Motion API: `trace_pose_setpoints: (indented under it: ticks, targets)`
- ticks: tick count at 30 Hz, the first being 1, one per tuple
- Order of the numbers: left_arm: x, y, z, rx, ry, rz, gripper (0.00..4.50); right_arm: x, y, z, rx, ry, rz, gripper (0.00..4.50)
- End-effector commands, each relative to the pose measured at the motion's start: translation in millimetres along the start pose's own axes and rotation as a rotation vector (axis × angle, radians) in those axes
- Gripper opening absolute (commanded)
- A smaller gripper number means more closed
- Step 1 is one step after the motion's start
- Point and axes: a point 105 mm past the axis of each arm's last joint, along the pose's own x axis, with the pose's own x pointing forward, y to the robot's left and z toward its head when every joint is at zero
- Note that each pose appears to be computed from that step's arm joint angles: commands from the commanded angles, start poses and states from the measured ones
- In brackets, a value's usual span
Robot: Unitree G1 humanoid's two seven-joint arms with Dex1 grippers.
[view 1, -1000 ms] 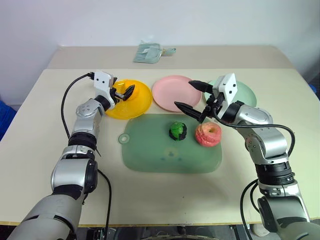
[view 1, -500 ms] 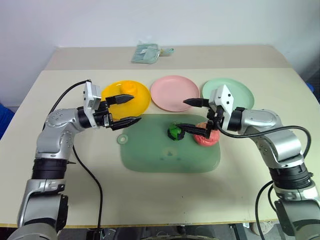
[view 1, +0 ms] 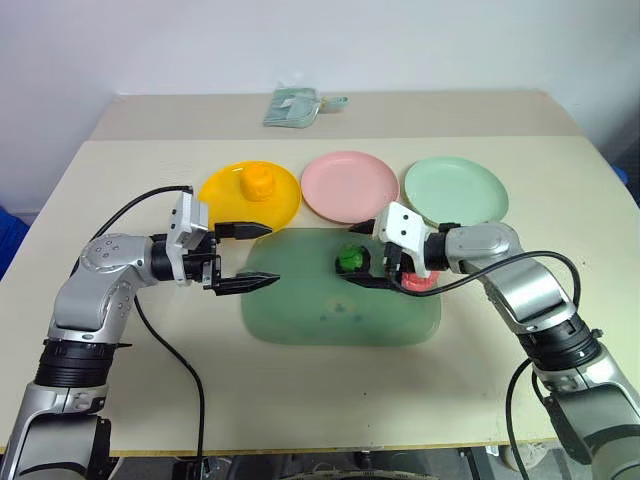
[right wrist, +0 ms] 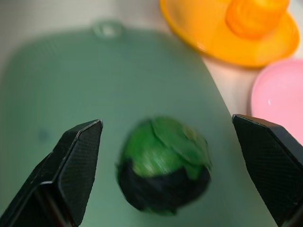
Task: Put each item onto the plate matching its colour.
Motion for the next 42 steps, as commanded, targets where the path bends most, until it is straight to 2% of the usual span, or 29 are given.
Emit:
trace_pose_setpoints:
  ticks: [1,4,9,12,15,22,25,27,30,35,39,42]
  targets:
    - [1.3,-2.0,4.4,0.047,-0.003,0.004,4.45,-0.3,-5.2,9.5,-0.053,-0.001,-0.015,4.50]
    - [3.4,-2.6,4.5,0.052,-0.010,0.009,4.45,2.6,-3.3,2.7,-0.056,0.040,-0.009,4.50]
    - [4.6,-0.8,6.3,0.065,-0.019,0.021,4.45,4.5,0.7,5.1,-0.048,0.033,0.020,4.50]
    - [5.3,0.5,7.1,0.069,-0.024,0.027,4.50,4.6,2.9,4.6,-0.048,0.031,0.032,3.59]
    - [5.5,0.6,8.0,0.071,-0.028,0.030,4.50,4.4,3.6,12.2,-0.043,-0.012,0.035,2.14]
    - [5.4,3.0,10.8,0.071,-0.045,0.050,4.50,-1.3,-6.7,40.4,0.024,-0.166,-0.009,2.14]
    - [6.6,7.2,16.8,0.074,-0.082,0.073,4.50,-8.9,-27.5,56.4,0.061,-0.270,-0.113,2.14]
    - [7.3,10.4,22.5,0.072,-0.115,0.091,4.50,-16.8,-57.4,60.9,0.082,-0.316,-0.278,2.14]
    - [8.6,14.3,27.5,0.082,-0.145,0.114,4.50,-34.2,-107.7,41.4,0.115,-0.251,-0.565,2.14]
    - [11.6,17.5,26.7,0.094,-0.148,0.139,4.50,-67.1,-154.5,-2.8,0.176,-0.094,-0.879,2.14]
    - [16.3,17.6,21.7,0.075,-0.134,0.149,4.50,-100.7,-174.8,-47.2,0.340,-0.010,-1.108,2.14]
    - [18.6,19.4,20.2,0.084,-0.133,0.164,4.50,-106.2,-174.8,-60.8,0.355,0.024,-1.130,2.14]
